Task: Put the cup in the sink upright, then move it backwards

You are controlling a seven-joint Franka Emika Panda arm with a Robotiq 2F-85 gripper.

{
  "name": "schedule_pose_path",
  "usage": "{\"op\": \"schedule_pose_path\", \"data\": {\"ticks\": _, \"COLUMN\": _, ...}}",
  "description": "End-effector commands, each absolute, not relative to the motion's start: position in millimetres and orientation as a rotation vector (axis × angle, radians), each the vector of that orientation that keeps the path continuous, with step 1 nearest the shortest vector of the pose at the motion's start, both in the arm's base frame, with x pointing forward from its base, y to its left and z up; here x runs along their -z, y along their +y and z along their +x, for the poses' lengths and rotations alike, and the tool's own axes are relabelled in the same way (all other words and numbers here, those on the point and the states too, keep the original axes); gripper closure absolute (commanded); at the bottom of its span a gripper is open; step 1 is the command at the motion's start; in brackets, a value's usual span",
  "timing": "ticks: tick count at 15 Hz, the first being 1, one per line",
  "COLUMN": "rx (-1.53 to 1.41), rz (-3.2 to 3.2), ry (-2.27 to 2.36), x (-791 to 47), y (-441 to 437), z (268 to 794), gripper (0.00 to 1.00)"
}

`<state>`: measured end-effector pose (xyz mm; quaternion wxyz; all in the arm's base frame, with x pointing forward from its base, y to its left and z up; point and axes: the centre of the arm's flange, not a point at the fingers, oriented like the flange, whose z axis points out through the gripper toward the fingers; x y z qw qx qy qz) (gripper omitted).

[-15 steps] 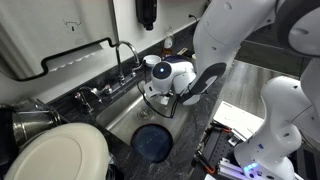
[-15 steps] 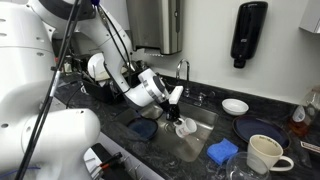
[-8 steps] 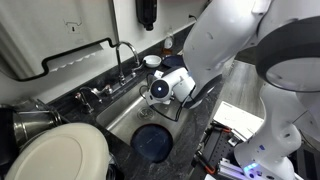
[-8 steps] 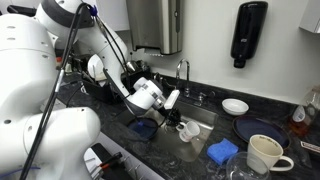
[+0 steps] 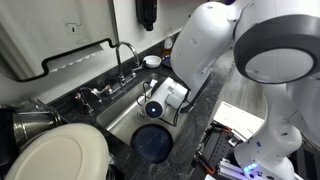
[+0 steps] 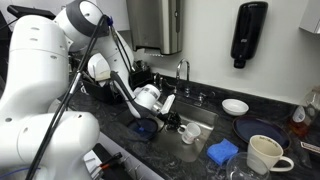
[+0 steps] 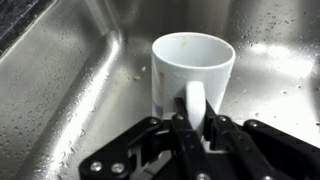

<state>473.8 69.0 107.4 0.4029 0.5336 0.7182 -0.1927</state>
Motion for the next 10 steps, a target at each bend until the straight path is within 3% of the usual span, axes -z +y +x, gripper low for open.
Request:
{"op": "schedule_pose_path", "data": {"ticks": 1, "rx": 0.504, "rz": 1.332, "ry": 1.809, "x": -102, "y": 74, "z": 488, "gripper": 0.57}}
{"op": "schedule_pose_path", "data": {"ticks": 3, "rx": 0.517, "rz": 1.348, "ry": 1.815, "x": -104, "y": 76, "z": 493, "gripper": 0.5}}
{"op": "schedule_pose_path", "data": {"ticks": 10, "rx": 0.545, "rz": 1.581, "ry": 1.912, "x": -118, "y": 59, "z": 504, "gripper": 0.02}}
